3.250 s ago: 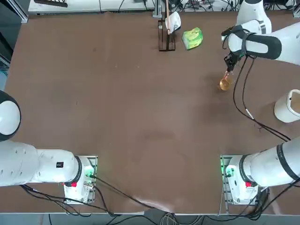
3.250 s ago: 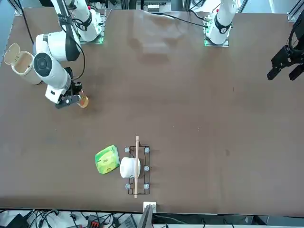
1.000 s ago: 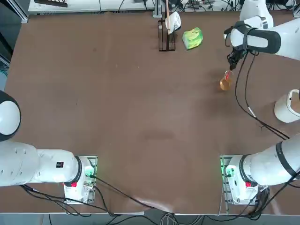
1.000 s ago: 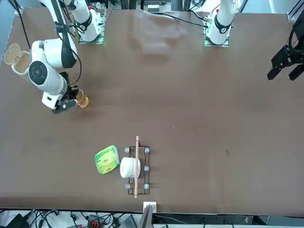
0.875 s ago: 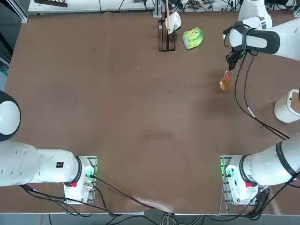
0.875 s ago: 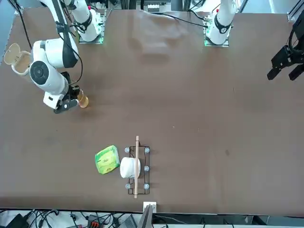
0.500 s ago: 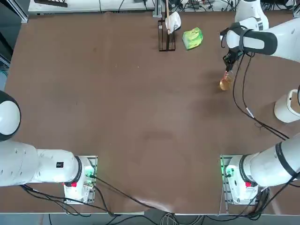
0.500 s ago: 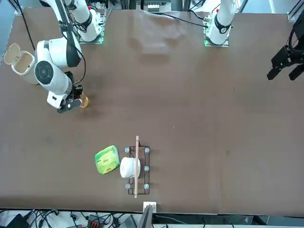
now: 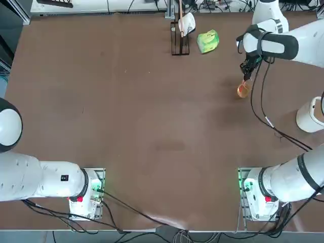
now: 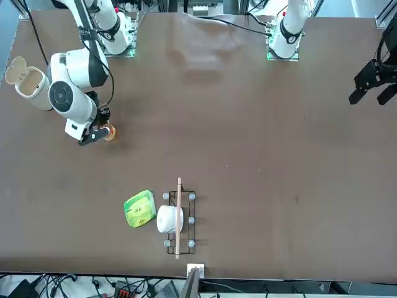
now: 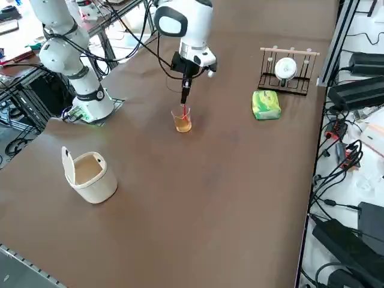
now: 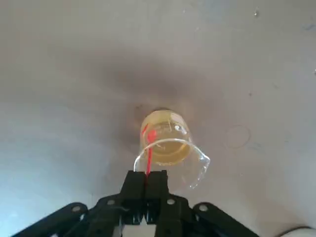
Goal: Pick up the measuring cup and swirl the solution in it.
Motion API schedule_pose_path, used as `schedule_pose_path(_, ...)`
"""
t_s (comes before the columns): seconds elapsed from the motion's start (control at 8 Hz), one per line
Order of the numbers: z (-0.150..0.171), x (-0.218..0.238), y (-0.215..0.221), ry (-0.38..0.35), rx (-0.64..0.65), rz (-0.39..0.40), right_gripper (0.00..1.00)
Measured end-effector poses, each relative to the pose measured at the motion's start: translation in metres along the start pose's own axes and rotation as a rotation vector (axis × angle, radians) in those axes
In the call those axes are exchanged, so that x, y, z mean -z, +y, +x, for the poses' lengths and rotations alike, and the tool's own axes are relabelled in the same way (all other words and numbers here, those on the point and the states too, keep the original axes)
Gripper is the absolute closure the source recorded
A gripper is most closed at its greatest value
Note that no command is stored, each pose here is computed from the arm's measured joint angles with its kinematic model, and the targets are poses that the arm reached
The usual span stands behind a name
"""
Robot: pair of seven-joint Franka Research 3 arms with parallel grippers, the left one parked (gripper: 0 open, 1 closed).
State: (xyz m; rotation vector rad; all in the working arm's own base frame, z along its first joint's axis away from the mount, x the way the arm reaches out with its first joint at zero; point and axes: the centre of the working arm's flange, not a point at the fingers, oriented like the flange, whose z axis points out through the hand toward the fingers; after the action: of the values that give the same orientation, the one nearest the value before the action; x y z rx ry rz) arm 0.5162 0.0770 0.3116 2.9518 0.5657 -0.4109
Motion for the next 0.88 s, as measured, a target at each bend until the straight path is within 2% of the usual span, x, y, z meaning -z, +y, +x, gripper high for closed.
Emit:
schedule_pose_path(0.38,-0.004,-0.003,0.009,-0.015,-0.010,0.006,0.97)
schedule_pose_path(0.88,-0.013,-0.007,0.043,-0.013,-0.012,0.024,0.97)
